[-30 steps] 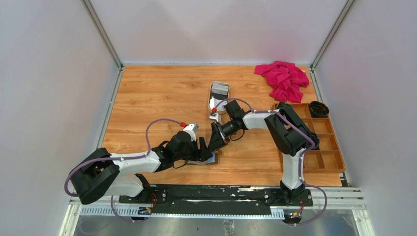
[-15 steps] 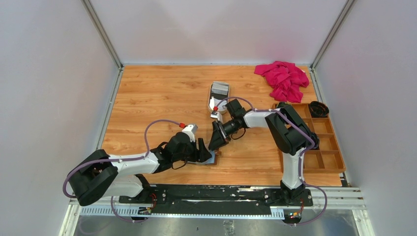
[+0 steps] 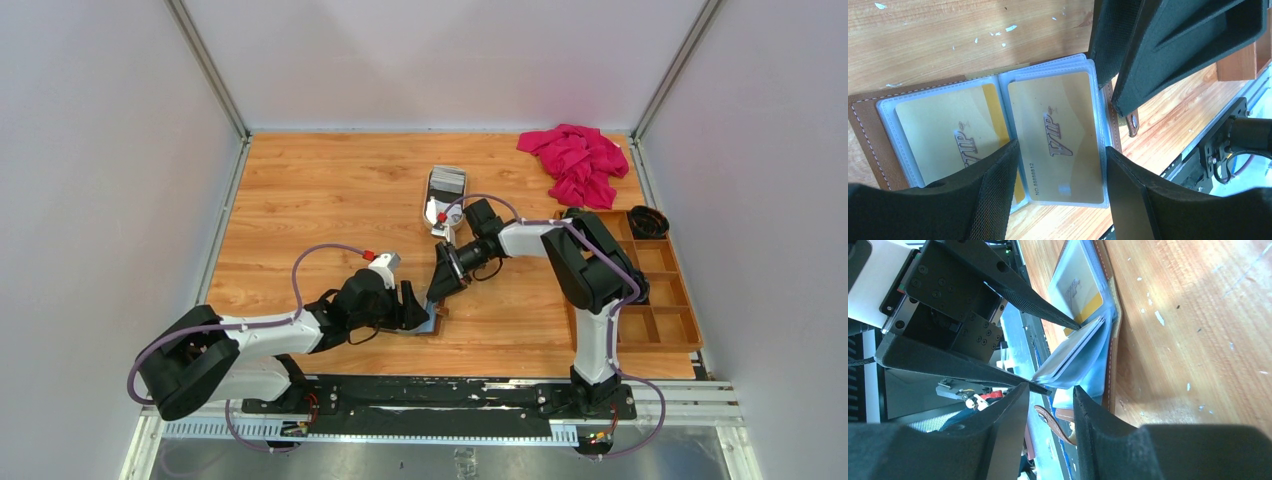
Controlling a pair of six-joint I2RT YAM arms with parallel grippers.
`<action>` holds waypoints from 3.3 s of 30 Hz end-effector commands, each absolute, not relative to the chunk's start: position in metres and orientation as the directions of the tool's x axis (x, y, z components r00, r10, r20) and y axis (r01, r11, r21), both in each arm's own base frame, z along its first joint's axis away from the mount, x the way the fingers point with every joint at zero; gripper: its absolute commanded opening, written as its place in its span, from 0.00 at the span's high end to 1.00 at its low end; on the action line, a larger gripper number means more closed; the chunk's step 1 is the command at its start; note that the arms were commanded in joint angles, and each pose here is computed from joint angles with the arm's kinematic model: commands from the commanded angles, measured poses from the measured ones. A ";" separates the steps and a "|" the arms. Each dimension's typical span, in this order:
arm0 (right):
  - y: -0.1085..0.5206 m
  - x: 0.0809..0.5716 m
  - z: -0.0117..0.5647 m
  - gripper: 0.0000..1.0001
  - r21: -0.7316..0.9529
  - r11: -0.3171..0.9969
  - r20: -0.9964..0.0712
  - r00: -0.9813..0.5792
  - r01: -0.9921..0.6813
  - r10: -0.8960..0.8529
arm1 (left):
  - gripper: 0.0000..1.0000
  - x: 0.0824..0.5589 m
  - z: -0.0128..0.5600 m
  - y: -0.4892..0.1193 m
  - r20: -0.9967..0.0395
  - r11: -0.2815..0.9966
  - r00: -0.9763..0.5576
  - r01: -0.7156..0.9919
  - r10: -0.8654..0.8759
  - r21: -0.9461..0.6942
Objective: Put the credit cards into the card holder
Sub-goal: Turn over the card slot in the card holder.
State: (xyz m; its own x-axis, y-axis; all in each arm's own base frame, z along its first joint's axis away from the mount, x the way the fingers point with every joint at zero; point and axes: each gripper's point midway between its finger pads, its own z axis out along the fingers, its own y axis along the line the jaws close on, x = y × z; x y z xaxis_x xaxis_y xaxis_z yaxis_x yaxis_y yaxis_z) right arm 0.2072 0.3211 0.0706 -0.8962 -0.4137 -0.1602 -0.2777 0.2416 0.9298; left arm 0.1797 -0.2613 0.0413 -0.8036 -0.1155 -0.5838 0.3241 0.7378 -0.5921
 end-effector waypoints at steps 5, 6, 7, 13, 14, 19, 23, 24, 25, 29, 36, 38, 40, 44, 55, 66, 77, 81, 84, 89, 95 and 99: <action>0.316 0.212 0.060 0.63 0.923 0.282 -0.132 -0.904 -0.261 -0.406 | 0.37 0.179 0.037 -0.256 -0.581 0.742 -0.805 0.316 -0.120 -0.591; 0.316 0.213 0.060 0.63 0.923 0.284 -0.131 -0.905 -0.261 -0.405 | 0.37 0.179 0.037 -0.256 -0.581 0.742 -0.805 0.316 -0.120 -0.591; 0.316 0.213 0.059 0.64 0.922 0.287 -0.129 -0.906 -0.259 -0.404 | 0.37 0.179 0.037 -0.256 -0.581 0.741 -0.805 0.316 -0.120 -0.592; 0.316 0.215 0.054 0.65 0.915 0.316 -0.115 -0.912 -0.252 -0.394 | 0.37 0.179 0.038 -0.258 -0.578 0.735 -0.807 0.320 -0.119 -0.598; 0.316 0.215 0.054 0.66 0.913 0.321 -0.112 -0.913 -0.250 -0.392 | 0.37 0.178 0.037 -0.258 -0.578 0.734 -0.808 0.321 -0.118 -0.599; 0.315 0.217 0.047 0.67 0.902 0.356 -0.098 -0.919 -0.244 -0.381 | 0.37 0.178 0.037 -0.260 -0.575 0.730 -0.810 0.321 -0.119 -0.604; 0.315 0.217 0.046 0.67 0.905 0.354 -0.092 -0.919 -0.238 -0.382 | 0.37 0.178 0.038 -0.259 -0.575 0.728 -0.809 0.321 -0.121 -0.605; 0.315 0.216 0.048 0.66 0.909 0.343 -0.095 -0.918 -0.238 -0.386 | 0.37 0.178 0.038 -0.259 -0.575 0.729 -0.809 0.321 -0.121 -0.605; 0.316 0.216 0.050 0.64 0.912 0.329 -0.103 -0.914 -0.243 -0.391 | 0.37 0.178 0.038 -0.259 -0.575 0.729 -0.809 0.321 -0.121 -0.605; 0.315 0.216 0.047 0.60 0.903 0.342 -0.114 -0.913 -0.260 -0.392 | 0.37 0.177 0.037 -0.258 -0.575 0.730 -0.809 0.319 -0.123 -0.605; 0.311 0.224 0.034 0.65 0.860 0.429 -0.108 -0.920 -0.277 -0.377 | 0.37 0.179 0.038 -0.259 -0.575 0.730 -0.809 0.317 -0.124 -0.605; 0.311 0.226 0.032 0.65 0.847 0.445 -0.118 -0.918 -0.292 -0.378 | 0.37 0.180 0.038 -0.260 -0.574 0.730 -0.809 0.316 -0.126 -0.606; 0.309 0.227 0.030 0.65 0.832 0.462 -0.126 -0.915 -0.308 -0.383 | 0.37 0.180 0.039 -0.259 -0.574 0.732 -0.808 0.310 -0.134 -0.607; 0.306 0.230 0.026 0.66 0.808 0.486 -0.140 -0.911 -0.332 -0.389 | 0.38 0.182 0.040 -0.256 -0.578 0.735 -0.801 0.298 -0.155 -0.610; 0.302 0.228 0.017 0.66 0.764 0.519 -0.156 -0.891 -0.383 -0.427 | 0.41 0.186 0.044 -0.247 -0.589 0.739 -0.783 0.273 -0.200 -0.615; 0.301 0.227 0.012 0.67 0.739 0.535 -0.160 -0.878 -0.410 -0.452 | 0.41 0.190 0.047 -0.231 -0.610 0.783 -0.766 0.247 -0.203 -0.570; 0.302 0.225 0.013 0.67 0.739 0.529 -0.163 -0.872 -0.417 -0.461 | 0.43 0.195 0.041 -0.204 -0.641 0.869 -0.747 0.186 -0.178 -0.458; 0.303 0.225 0.015 0.67 0.739 0.520 -0.172 -0.866 -0.428 -0.469 | 0.44 0.197 0.042 -0.190 -0.657 0.903 -0.738 0.163 -0.155 -0.396; 0.305 0.224 0.019 0.66 0.739 0.502 -0.189 -0.854 -0.448 -0.484 | 0.46 0.197 0.042 -0.181 -0.665 0.926 -0.735 0.148 -0.133 -0.348; 0.304 0.227 0.033 0.59 0.721 0.458 -0.259 -0.815 -0.521 -0.519 | 0.46 0.199 0.053 -0.169 -0.691 0.946 -0.716 0.149 -0.097 -0.288; 0.289 0.239 0.052 0.53 0.587 0.413 -0.395 -0.692 -0.696 -0.604 | 0.41 0.198 0.082 -0.168 -0.748 0.928 -0.659 0.225 -0.079 -0.297; 0.277 0.241 0.080 0.53 0.480 0.309 -0.515 -0.548 -0.821 -0.659 | 0.31 0.197 0.095 -0.169 -0.786 0.908 -0.611 0.277 -0.087 -0.315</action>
